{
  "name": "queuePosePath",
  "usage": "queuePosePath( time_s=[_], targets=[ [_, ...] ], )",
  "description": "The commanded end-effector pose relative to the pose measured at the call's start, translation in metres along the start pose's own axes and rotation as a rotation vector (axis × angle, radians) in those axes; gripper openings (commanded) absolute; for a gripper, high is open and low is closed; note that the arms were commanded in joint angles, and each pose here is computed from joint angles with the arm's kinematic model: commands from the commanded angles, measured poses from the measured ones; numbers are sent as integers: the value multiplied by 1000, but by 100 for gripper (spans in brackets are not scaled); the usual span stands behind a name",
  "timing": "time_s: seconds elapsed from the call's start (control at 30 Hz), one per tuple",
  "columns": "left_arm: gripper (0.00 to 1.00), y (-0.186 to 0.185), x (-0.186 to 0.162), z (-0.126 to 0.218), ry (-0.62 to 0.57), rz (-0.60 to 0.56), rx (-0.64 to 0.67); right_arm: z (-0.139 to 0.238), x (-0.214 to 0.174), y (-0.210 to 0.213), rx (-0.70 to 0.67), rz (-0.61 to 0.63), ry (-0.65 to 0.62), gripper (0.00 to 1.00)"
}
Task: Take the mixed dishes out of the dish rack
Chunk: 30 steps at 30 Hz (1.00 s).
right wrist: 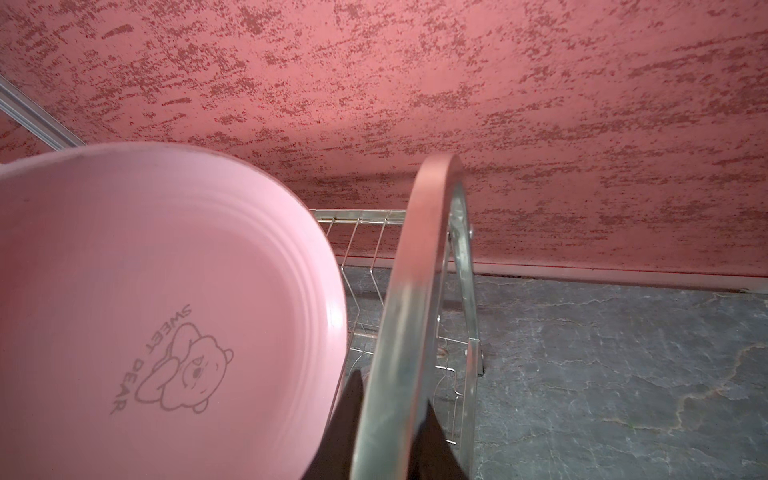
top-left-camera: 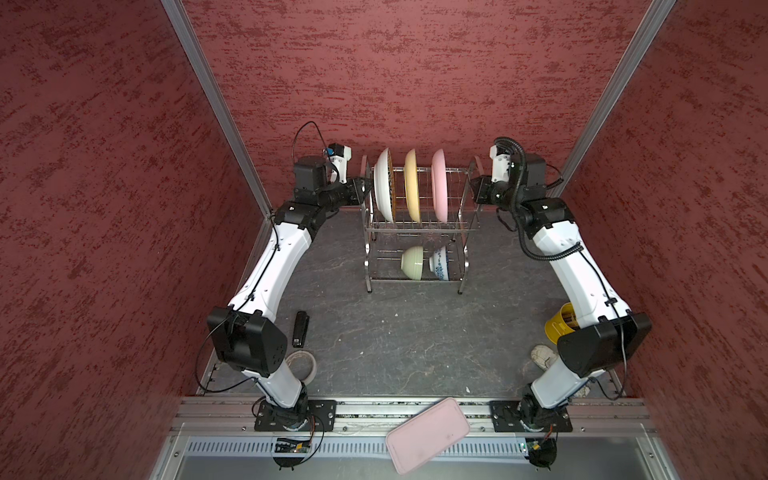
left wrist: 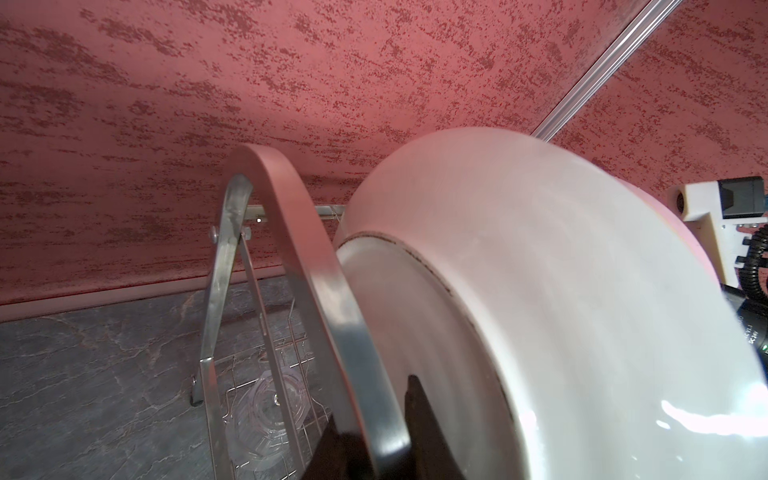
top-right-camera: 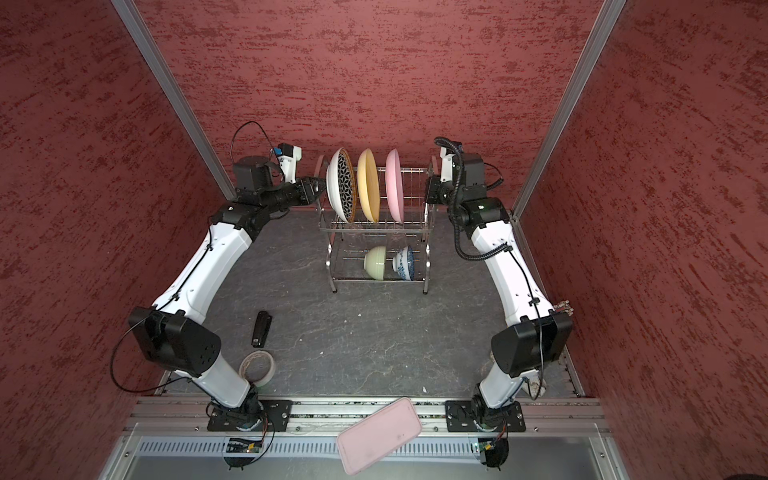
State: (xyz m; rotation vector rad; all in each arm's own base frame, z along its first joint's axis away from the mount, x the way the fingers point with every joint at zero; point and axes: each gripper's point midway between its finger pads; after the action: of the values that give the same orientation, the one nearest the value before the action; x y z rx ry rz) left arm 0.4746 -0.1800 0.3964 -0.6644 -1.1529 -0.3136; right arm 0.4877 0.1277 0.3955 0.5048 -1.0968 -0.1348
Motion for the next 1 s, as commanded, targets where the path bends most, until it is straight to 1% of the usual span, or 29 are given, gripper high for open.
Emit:
queuePosePath(
  time_s=[0.0, 0.23, 0.97],
  targets=[
    [12, 6, 5, -4, -7, -46, 19, 2, 25, -5, 0, -14, -72, 14],
    [8, 6, 11, -8, -13, -56, 20, -2, 27, -10, -11, -16, -76, 14],
    [8, 26, 19, -49, -2, -59, 20, -48, 39, -27, -31, -14, -40, 13]
  ],
)
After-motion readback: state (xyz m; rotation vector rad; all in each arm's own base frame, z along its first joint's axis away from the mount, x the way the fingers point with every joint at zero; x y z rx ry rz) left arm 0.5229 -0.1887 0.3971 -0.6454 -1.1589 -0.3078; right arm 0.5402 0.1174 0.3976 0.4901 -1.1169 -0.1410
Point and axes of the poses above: each gripper's point midway between its finger pads, its own z axis back along the fingers, its own y axis along the line the jaws close on, x = y × z, and after that the axes turned 10 degrees about -z, right-handed
